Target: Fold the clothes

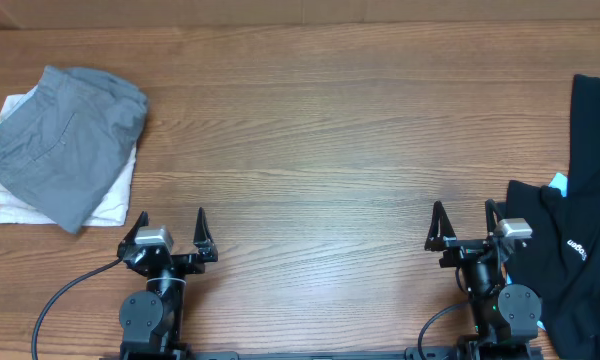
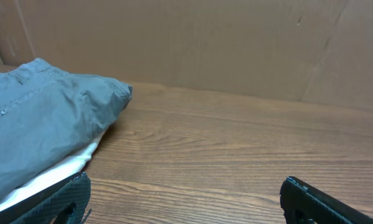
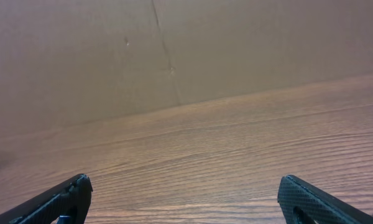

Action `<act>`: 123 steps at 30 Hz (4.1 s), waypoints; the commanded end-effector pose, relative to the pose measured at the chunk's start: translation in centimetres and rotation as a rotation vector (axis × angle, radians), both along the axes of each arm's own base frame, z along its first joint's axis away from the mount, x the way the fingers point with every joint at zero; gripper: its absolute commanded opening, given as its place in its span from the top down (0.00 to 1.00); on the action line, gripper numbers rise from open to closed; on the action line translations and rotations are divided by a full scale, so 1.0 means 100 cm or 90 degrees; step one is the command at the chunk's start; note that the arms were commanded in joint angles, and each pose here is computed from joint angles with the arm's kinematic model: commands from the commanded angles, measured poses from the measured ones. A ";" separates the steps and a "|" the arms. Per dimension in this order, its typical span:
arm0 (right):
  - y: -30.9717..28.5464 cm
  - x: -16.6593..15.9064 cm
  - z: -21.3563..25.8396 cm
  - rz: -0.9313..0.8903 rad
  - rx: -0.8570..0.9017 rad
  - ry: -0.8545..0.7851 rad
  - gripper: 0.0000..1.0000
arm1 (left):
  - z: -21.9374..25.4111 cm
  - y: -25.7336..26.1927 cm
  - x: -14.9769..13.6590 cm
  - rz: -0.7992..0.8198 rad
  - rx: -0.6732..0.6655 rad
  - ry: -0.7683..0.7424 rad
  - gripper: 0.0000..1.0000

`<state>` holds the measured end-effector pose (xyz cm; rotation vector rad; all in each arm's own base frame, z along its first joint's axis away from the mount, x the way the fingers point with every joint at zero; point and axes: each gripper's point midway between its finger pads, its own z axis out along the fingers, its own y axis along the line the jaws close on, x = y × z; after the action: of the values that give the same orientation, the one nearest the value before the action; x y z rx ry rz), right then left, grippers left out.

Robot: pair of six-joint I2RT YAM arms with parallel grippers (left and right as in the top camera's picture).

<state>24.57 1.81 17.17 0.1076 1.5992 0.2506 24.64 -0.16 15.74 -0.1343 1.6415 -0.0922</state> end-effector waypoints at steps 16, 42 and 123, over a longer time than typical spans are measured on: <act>-0.002 0.000 -0.002 -0.006 -0.003 -0.001 0.00 | 0.000 0.003 0.000 0.009 0.014 -0.001 0.00; -0.001 0.000 -0.001 -0.001 0.002 -0.003 0.00 | 0.000 0.004 0.000 0.011 0.015 -0.001 0.00; -0.133 0.028 -0.155 -0.441 0.180 0.915 0.96 | -0.017 -0.021 0.032 -0.037 -0.038 0.641 0.44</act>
<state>25.95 -11.23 0.20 1.2668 2.8050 -0.2546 27.27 -2.18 13.09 -0.1836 2.6756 -0.1097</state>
